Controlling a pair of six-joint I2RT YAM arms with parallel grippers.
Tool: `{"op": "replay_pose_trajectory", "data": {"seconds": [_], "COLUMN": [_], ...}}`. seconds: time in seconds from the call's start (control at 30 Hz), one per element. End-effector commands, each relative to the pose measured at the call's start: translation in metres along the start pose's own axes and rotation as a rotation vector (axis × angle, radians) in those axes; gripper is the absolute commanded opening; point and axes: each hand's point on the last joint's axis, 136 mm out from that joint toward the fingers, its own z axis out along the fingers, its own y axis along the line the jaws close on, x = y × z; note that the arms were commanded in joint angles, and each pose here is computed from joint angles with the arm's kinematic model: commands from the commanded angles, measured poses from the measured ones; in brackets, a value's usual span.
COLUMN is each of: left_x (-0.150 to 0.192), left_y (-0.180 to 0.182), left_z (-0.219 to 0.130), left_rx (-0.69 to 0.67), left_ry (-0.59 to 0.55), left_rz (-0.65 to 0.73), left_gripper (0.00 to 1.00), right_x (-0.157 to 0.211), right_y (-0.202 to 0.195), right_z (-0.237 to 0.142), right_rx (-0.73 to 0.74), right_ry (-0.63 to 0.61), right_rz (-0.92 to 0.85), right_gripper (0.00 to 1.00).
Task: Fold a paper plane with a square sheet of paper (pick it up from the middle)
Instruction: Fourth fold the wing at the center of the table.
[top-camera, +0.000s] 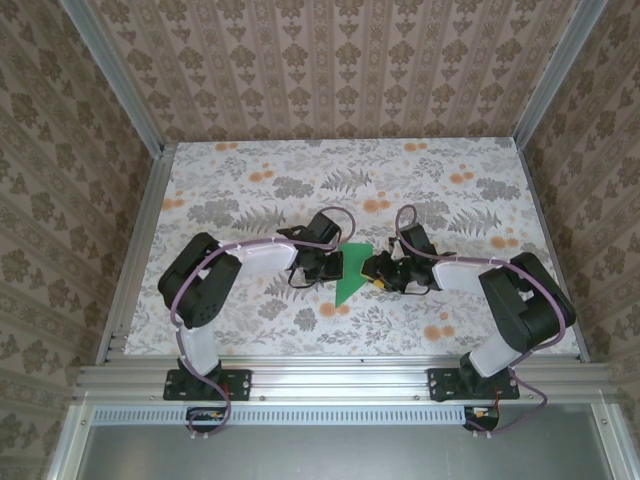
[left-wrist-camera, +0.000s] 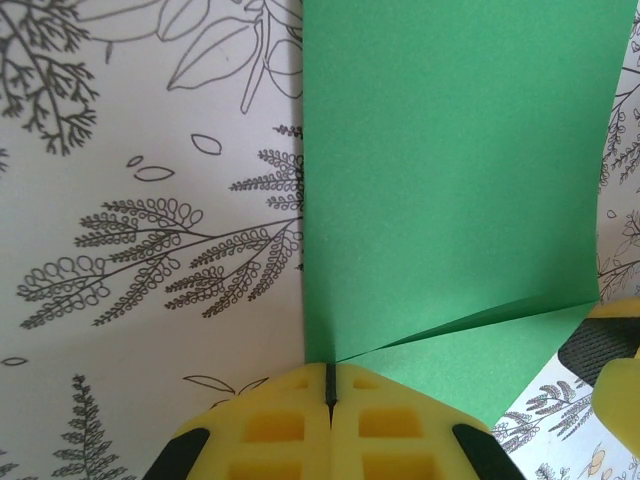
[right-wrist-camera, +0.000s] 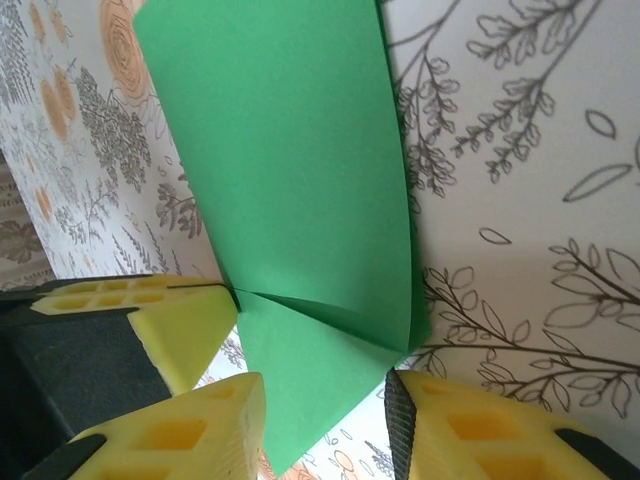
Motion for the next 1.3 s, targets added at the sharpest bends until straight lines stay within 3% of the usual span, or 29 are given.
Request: {"op": "replay_pose_trajectory", "data": {"seconds": [0.0,0.33,0.67,0.93,1.1,1.27], "left_x": [0.013,0.013,0.006,0.008,0.019,0.030], "left_y": [0.025,0.026,0.007,-0.021,-0.031,-0.047], "left_z": [0.010,0.012,0.001,-0.022,-0.021,-0.021], "left_rx": [-0.070,-0.065,0.010,0.102,0.164,0.199], "left_ry": [0.047,0.050,0.024,-0.054,-0.092,-0.154], "left_rz": [-0.017,-0.021,-0.003,0.108,0.186,0.370], "left_gripper": [0.02,0.02,0.04,0.18,0.27,0.37], "right_x": [-0.006,-0.003,0.001,0.004,0.007,0.011], "right_y": [0.008,0.016,-0.001,-0.016,-0.017,-0.019], "right_z": [0.004,0.009,0.010,-0.016,-0.031,-0.039], "right_rx": [-0.016,-0.037,0.125,0.343,0.383,0.399], "right_ry": [-0.009,-0.007,-0.036,-0.136,-0.182,-0.199], "right_rz": [0.012,0.022,-0.017,0.045,0.174,0.269], "right_gripper": [0.38,0.25,0.03,0.00,0.00,0.00]}}
